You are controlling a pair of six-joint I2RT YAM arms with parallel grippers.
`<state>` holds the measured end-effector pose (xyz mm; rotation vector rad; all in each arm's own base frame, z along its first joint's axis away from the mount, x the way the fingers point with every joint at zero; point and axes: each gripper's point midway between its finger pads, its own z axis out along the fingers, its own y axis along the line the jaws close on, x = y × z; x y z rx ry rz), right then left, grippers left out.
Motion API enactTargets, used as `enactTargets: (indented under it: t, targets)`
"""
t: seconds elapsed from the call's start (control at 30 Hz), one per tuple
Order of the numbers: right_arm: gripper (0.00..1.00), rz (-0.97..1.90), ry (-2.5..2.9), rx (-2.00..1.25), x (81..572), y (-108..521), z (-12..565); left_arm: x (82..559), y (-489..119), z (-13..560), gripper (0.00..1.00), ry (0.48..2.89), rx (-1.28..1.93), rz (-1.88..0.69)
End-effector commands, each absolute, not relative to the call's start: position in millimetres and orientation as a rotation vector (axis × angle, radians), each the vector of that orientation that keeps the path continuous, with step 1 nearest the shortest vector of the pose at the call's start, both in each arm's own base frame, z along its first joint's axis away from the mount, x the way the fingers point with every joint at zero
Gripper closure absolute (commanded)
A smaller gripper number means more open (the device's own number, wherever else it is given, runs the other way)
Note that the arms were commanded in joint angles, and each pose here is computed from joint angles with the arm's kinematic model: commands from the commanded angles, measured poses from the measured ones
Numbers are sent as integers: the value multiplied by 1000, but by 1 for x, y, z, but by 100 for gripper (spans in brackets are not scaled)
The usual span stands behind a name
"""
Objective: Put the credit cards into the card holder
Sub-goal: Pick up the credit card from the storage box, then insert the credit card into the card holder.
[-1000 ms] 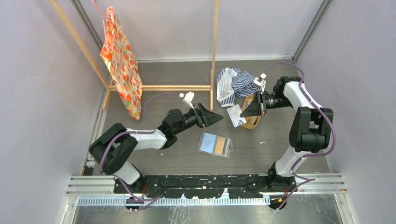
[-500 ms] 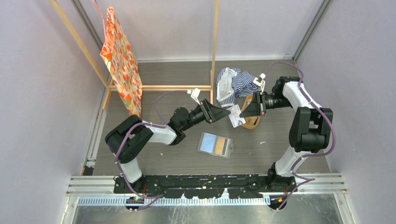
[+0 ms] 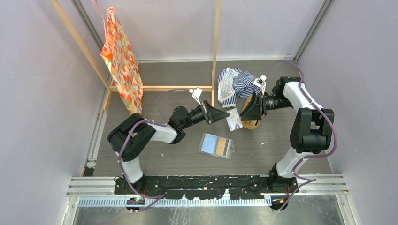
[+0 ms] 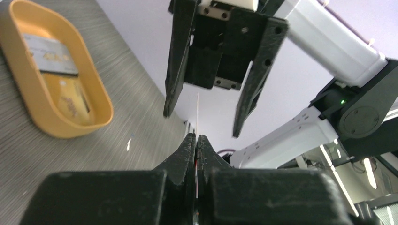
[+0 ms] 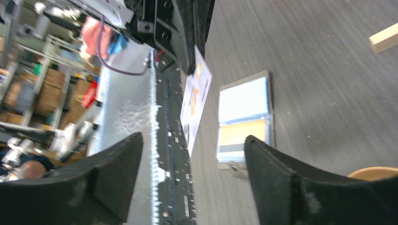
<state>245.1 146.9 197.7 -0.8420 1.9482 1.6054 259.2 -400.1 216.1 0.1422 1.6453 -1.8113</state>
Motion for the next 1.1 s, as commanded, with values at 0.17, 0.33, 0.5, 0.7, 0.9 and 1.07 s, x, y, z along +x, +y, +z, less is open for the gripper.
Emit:
enactTargets:
  t: [0.17,0.33,0.5,0.7,0.9,1.07]
  targets:
    - [0,1206,2038,-1036,232,128,203,215,-329,181,100,1816,579,-1798]
    - [0,617,2005,-865,285,106,207,213,-311,158,100,2017,704,-1587]
    - [0,1208,1979,-923,232,159,210,219,-314,151,100,2043,742,-1594]
    - [20,996,2121,-1207,208,169,122,226,-323,131,100,2097,723,-1669]
    - [54,857,2057,-1471,199,188,101,233,-330,120,100,2115,694,-1710]
    - [75,797,2059,-1668,185,193,80,242,-335,102,100,2163,668,-1713]
